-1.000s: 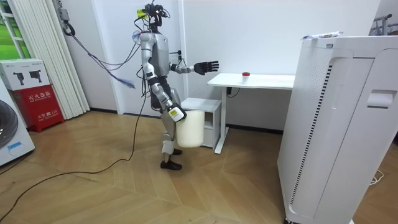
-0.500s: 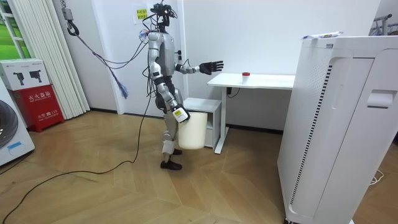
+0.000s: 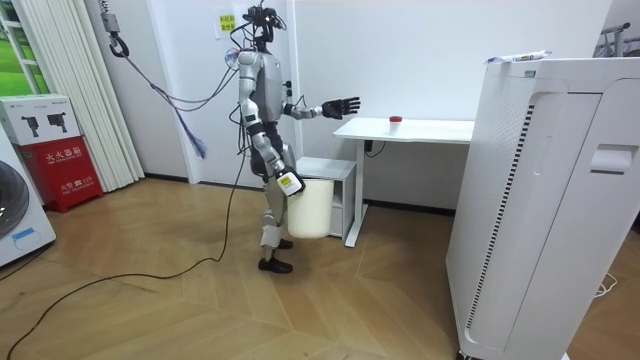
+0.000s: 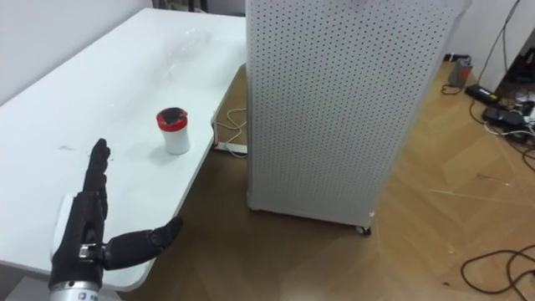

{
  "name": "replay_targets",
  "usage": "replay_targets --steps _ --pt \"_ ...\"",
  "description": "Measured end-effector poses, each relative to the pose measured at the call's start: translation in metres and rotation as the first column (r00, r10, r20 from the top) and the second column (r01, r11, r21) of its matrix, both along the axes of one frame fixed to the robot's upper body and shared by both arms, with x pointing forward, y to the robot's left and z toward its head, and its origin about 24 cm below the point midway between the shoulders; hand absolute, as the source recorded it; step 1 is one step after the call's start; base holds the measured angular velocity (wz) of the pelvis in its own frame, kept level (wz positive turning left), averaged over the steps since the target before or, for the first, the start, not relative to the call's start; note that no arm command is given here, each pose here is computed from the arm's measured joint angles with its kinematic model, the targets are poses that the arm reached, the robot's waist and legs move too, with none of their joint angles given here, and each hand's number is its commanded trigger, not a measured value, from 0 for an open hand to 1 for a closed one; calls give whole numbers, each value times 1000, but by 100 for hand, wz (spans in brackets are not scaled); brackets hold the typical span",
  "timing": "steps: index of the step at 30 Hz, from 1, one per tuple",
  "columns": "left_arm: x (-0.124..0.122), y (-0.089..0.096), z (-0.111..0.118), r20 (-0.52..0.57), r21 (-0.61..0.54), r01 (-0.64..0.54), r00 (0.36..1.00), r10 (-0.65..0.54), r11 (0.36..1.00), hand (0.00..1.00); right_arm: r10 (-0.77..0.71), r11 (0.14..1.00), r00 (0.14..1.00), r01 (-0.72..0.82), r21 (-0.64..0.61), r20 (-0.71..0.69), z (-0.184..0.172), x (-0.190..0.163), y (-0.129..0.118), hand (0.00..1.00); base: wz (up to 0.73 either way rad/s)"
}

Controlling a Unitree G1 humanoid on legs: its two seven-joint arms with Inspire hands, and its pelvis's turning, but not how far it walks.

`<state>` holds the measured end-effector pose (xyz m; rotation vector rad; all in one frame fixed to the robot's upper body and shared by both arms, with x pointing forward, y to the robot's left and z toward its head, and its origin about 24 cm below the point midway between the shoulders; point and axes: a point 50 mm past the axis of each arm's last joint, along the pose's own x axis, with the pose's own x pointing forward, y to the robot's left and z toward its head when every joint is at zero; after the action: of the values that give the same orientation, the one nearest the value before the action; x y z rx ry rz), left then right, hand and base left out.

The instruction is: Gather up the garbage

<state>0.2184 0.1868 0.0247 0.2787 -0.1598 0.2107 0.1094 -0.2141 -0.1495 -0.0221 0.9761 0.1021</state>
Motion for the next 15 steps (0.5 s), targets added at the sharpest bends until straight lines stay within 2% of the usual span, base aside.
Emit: replay_targets --steps 4,7,15 --pt "-1 6 -5 -22 3 -24 999 24 1000 0 7 1000 1000 -7 -2 -6 0 -1 0 100 -19" --pt "-4 6 -17 -74 -7 -31 997 31 999 0 0 1000 1000 0 -5 -13 -1 -3 -2 100 -1" --pt "-4 4 -20 -89 -21 -24 996 22 999 0 -11 1000 999 10 -21 -42 -2 -4 -3 100 -19"
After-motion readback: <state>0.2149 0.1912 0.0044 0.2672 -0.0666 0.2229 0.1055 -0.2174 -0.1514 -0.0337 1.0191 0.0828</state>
